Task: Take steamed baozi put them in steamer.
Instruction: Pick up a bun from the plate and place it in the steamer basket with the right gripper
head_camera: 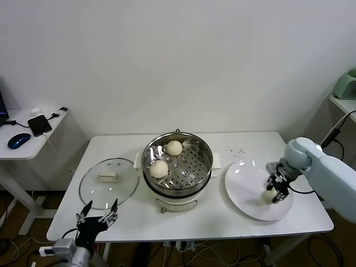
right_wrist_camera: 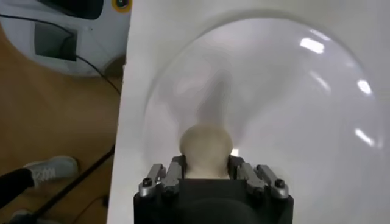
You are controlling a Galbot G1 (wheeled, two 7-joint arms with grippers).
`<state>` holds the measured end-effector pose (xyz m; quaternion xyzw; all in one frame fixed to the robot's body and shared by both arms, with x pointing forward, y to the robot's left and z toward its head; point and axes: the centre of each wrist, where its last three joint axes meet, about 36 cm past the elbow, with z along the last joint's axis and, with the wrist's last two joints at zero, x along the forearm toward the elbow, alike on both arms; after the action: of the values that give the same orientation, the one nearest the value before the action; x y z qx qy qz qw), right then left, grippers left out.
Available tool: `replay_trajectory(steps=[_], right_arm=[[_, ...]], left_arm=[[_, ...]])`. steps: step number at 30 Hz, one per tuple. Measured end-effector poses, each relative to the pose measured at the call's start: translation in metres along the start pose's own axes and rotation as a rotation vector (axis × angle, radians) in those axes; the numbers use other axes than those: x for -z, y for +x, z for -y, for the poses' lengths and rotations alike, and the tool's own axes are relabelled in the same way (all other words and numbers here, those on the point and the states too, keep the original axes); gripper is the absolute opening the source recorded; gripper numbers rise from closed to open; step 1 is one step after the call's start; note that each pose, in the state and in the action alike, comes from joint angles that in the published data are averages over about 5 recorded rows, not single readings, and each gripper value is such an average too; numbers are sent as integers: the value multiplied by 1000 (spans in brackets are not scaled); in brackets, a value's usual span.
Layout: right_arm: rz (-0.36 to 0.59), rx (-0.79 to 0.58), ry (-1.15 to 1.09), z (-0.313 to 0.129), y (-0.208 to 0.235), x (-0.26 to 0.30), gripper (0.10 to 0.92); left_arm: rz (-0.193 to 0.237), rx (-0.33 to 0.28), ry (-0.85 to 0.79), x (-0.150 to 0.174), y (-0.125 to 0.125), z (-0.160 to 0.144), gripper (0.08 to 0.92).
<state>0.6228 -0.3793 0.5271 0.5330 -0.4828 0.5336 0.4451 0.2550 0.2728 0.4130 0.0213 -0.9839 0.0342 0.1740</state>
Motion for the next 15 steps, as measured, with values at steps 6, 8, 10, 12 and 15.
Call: replay_trajectory(steps=[6,8,10,12,15], right_arm=[[47,-70,42,47,71,35,484],[66,-92,65,64,98,52,484],[88,-111,94,81,125,71,484],[115,-123,134,96,150,93,484],[166,-120,233,113,176,129,484]], left_arm=[[13,16,3,3,-3,-6,823],[17,24,0,3,-4,-9,823],[22,31,-2,4,-5,-11,823],[27,36,-4,4,-6,-13,823],[31,40,-4,4,-8,-14,823]])
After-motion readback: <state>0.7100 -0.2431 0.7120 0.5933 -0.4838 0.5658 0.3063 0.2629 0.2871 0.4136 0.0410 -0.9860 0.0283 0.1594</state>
